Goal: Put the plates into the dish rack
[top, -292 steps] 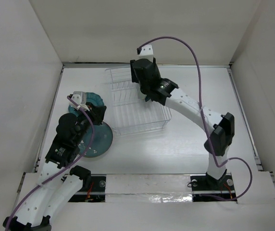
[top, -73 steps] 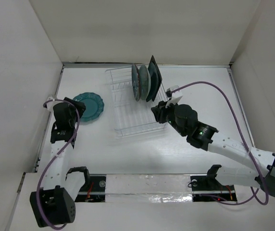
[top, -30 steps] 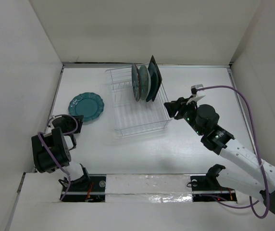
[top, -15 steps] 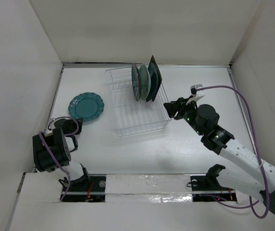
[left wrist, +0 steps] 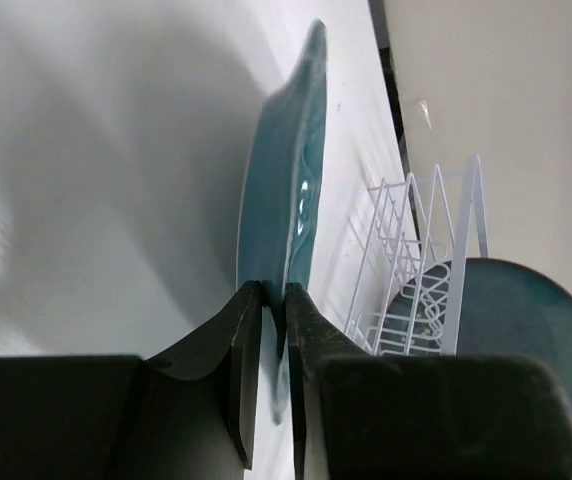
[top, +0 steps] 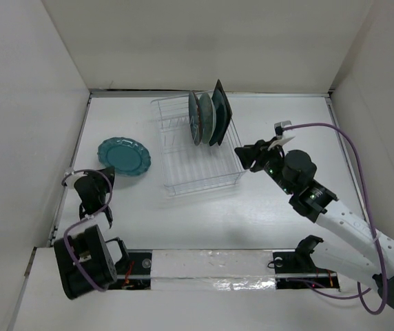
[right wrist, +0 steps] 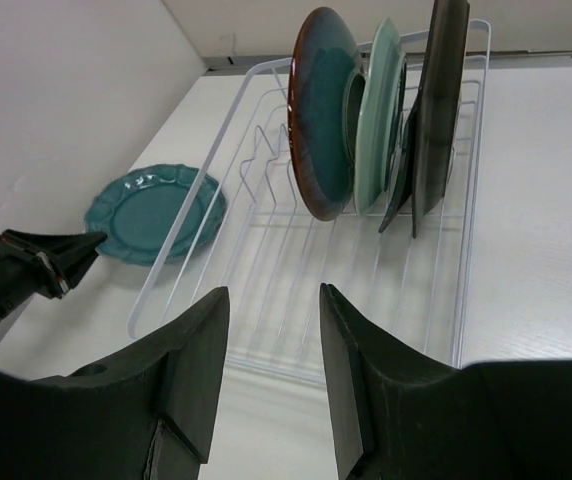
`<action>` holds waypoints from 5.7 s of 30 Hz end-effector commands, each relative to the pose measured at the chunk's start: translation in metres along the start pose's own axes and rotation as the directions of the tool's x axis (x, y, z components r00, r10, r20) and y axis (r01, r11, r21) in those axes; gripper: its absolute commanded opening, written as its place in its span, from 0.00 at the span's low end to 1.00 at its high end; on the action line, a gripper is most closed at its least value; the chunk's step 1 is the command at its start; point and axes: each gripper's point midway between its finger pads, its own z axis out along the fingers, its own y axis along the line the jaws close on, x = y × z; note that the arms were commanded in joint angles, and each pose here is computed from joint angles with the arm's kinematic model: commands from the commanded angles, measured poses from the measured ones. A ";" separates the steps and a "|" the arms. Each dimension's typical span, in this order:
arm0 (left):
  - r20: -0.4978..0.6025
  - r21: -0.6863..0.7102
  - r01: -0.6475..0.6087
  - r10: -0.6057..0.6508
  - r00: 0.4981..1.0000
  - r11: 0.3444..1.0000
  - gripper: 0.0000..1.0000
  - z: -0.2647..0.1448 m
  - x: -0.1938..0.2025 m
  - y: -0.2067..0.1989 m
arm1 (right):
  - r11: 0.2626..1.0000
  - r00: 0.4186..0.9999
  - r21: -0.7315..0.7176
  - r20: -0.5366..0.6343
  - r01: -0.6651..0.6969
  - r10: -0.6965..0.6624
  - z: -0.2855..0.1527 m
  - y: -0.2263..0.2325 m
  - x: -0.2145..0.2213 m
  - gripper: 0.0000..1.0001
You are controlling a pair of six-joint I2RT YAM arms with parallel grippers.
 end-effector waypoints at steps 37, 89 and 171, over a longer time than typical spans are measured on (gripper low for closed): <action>0.291 0.458 -0.335 0.217 0.932 0.824 0.00 -0.116 -0.089 -0.245 | 0.893 0.991 -0.451 -0.121 -0.004 -0.057 0.085 0.150 -0.005 0.92; 0.084 0.643 -0.356 0.400 0.913 0.678 0.77 -0.136 -0.030 -0.259 | 0.932 0.985 -0.347 -0.169 -0.103 0.046 0.173 0.121 -0.033 0.00; 0.077 0.640 -0.614 0.757 0.649 0.462 0.49 -0.156 0.069 -0.244 | 0.911 0.964 0.333 -0.183 0.244 -0.191 0.269 0.045 0.069 0.47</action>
